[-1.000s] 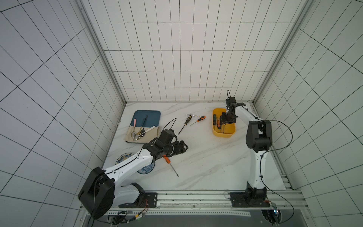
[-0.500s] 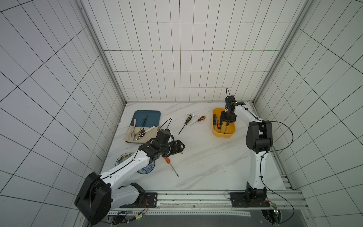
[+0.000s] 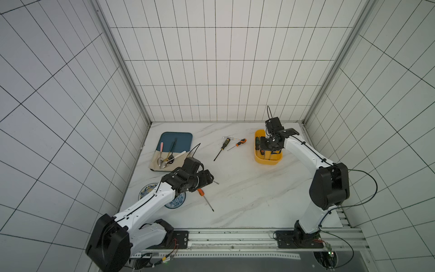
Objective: Put the screwdriver on the desktop into the storage box
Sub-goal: Pick up the screwdriver from the center of the board.
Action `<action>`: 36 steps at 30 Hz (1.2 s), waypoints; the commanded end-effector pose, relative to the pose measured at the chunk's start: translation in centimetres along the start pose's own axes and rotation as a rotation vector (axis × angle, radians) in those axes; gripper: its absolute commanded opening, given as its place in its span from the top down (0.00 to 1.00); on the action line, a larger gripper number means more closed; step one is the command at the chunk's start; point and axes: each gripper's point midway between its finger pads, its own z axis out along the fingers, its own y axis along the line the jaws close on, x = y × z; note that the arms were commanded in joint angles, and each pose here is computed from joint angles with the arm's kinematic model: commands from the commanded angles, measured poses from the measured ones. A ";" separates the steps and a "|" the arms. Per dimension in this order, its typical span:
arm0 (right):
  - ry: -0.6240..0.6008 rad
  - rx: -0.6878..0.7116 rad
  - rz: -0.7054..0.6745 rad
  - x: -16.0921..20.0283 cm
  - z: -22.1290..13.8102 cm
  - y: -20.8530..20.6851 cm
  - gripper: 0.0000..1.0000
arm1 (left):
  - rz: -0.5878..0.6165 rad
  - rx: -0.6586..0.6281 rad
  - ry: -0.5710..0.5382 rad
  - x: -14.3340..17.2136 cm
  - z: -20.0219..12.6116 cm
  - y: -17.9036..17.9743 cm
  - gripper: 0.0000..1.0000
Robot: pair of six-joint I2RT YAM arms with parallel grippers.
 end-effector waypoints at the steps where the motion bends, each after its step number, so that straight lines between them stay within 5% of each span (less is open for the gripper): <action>1: 0.019 -0.044 -0.012 3.2 0.1 2.0 0.62 | -0.038 -0.136 -0.003 0.9 -0.2 3.2 0.22; 14: 0.060 -0.110 -0.029 10.4 0.3 3.9 0.62 | -0.098 -0.292 0.021 1.5 2.4 6.7 0.31; 36: 0.107 -0.115 -0.073 13.3 1.8 6.0 0.62 | -0.161 -0.338 -0.009 -2.7 5.3 8.0 0.46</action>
